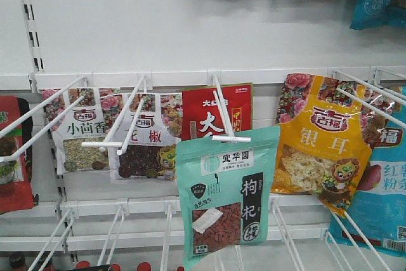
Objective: Pick snacks and fruit into basket
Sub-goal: 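Close the left gripper on the Franzzi cracker box and lift it, then pull the held cracker box up and back from the shelf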
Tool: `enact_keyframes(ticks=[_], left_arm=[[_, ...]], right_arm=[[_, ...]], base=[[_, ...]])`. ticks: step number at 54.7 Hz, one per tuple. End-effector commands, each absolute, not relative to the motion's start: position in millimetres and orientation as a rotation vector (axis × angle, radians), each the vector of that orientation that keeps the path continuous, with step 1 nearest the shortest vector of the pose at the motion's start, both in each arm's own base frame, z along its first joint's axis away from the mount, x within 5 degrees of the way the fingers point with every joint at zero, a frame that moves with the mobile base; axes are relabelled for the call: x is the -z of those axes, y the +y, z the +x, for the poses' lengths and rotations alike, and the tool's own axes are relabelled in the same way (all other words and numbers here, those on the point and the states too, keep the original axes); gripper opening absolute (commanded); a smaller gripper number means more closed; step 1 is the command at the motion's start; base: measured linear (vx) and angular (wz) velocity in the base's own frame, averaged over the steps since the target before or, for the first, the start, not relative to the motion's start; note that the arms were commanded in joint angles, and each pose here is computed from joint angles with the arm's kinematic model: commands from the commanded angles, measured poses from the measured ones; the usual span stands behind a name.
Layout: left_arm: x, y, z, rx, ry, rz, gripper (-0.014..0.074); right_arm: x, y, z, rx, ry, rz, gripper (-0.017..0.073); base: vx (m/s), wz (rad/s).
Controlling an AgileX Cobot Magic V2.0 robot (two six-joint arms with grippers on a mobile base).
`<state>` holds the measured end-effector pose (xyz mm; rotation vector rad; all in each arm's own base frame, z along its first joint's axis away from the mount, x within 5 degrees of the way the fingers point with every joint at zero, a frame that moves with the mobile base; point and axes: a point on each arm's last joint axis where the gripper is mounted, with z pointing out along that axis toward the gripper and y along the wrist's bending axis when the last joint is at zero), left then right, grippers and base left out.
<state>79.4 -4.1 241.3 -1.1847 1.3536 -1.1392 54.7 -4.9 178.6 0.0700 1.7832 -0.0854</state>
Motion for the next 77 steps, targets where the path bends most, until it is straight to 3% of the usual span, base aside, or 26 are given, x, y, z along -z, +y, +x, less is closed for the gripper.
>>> enact_keyframes(ticks=[1, 9, 31, 77], left_arm=[[-252, -7, 82, 1.204, 1.349, -1.192, 0.0529], [-245, -15, 85, 1.297, 1.427, -1.274, 0.0529], [-235, -25, 104, 1.268, 1.558, -1.309, 0.0529], [-225, -41, 138, 1.293, 1.544, -1.315, 0.0529]], right_arm=[[-184, -6, 55, 0.107, 1.694, 0.059, -0.0010], [-184, -6, 55, 0.107, 1.694, 0.059, -0.0010], [-184, -6, 55, 0.107, 1.694, 0.059, -0.0010], [-184, -6, 55, 0.107, 1.694, 0.059, -0.0010]], base=[[0.00, 0.00], [0.00, 0.00], [0.00, 0.00], [0.00, 0.00]])
